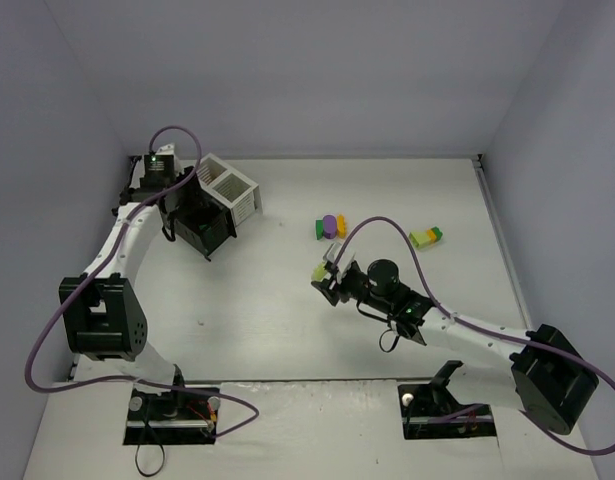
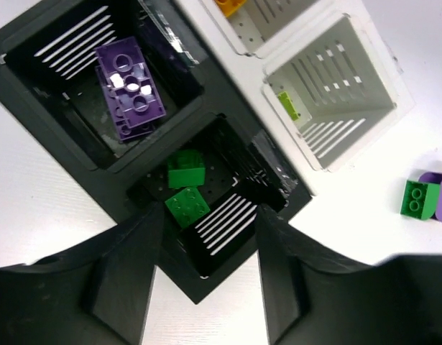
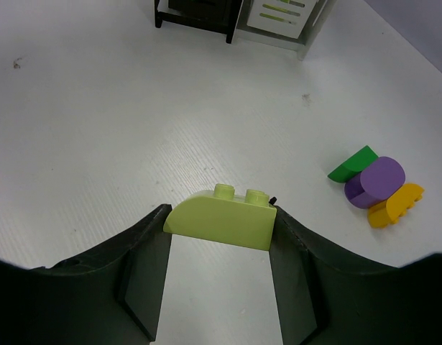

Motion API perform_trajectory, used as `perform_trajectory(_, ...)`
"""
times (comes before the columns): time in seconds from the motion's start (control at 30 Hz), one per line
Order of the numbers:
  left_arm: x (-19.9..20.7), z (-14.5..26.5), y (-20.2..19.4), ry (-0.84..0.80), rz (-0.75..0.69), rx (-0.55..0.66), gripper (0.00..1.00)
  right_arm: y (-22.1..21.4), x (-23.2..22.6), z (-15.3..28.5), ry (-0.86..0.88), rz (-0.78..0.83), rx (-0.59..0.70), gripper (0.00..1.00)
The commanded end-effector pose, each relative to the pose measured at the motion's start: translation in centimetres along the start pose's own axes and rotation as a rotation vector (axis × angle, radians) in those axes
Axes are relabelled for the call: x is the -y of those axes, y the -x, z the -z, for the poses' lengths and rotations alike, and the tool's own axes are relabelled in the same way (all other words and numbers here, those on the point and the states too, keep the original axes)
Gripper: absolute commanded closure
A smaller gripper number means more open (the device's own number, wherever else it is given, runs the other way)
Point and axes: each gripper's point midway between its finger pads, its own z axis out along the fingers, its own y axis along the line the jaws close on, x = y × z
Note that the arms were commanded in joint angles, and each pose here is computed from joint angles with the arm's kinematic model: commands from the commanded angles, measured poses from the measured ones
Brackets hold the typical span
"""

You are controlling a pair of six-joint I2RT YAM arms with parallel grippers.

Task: Sort the legos into containers by color

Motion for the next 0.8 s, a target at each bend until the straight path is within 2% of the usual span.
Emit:
perform_trajectory(0.0, 2.2, 2.3, 3.2, -0.05, -0.016, 0.099, 0.49, 4.1, 0.7, 0.0, -0.018, 0.013, 0.137, 0.95)
perform_trajectory(0.13, 6.0, 6.1, 1.9, -0.138, -0.09, 0.109, 0.37, 5.1, 0.4, 0.7, -0.003, 0.022, 0.181, 0.95)
perform_trajectory(0.33, 15.1, 11.2, -5.8, -0.479, -0.186, -0.041, 0.26, 6.6, -0.7, 1.5, 0.056, 0.043, 0.238, 0.94)
perform_trajectory(0.43, 18.1, 13.5, -9.1, -0.602, -0.217, -0.107, 0.25, 7.4, -1.1, 2.2, 0.074, 0.055, 0.287, 0.93)
perform_trajectory(0.57, 21.2, 16.0, -13.3, -0.724, -0.258, -0.183, 0.24, 7.7, -1.3, 2.2, 0.089, 0.065, 0.289, 0.93)
perform_trajectory(0.77, 23.3, 17.3, -15.7, -0.798, -0.28, -0.222, 0.24, 8.6, -1.2, 2.4, 0.093, 0.075, 0.298, 0.93)
